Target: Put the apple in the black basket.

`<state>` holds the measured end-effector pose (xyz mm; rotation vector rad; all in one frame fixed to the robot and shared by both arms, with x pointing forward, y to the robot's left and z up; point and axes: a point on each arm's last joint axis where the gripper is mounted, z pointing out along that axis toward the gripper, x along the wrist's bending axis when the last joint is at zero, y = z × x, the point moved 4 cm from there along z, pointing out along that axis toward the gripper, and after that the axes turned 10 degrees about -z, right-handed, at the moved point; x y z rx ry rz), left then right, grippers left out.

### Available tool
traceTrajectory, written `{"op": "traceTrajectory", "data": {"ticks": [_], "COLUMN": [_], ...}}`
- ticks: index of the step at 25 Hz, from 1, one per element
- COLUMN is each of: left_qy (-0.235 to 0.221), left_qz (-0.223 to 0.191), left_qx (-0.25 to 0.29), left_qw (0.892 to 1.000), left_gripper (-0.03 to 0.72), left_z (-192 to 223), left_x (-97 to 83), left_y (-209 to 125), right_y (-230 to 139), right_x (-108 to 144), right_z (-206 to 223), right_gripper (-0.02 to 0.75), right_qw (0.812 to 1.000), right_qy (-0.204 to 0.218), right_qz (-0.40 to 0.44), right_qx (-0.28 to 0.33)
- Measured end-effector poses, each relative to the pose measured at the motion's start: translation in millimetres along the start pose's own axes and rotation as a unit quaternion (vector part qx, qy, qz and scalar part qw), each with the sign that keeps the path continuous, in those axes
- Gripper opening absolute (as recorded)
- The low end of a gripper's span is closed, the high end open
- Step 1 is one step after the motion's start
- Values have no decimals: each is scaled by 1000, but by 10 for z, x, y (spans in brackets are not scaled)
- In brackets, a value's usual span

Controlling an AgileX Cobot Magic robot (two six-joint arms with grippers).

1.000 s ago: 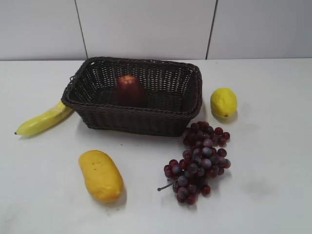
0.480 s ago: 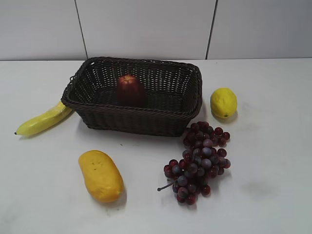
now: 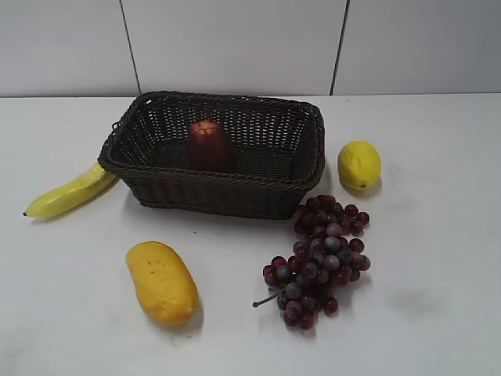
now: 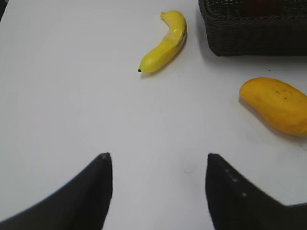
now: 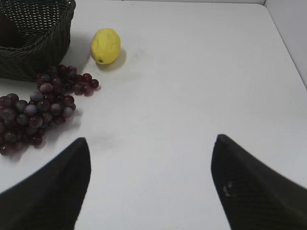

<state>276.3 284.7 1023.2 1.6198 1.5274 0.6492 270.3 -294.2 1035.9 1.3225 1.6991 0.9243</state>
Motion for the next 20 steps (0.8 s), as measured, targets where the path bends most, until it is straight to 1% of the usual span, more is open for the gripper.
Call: {"op": "traceTrajectory", "data": {"ticks": [4, 9, 12, 20], "left_qy": [6, 31, 34, 35], "left_qz": [-3, -19, -21, -21], "left_qx": [-32, -41, -42, -42], "left_qw": [999, 998, 998, 998], "left_gripper": [377, 295, 251, 236], "left_z": [-76, -83, -83, -83], "left_x": [4, 22, 24, 25], "left_y": [-27, -26, -26, -25], "right_y": [0, 0, 0, 0], "right_x": [0, 0, 0, 0], "right_z": [0, 0, 0, 0], "right_gripper": [590, 590, 590, 590], "right_qw": [1000, 1000, 1000, 1000], "right_qy": [0, 0, 0, 0], "right_qz": [0, 0, 0, 0], "right_qx": [0, 0, 0, 0]}}
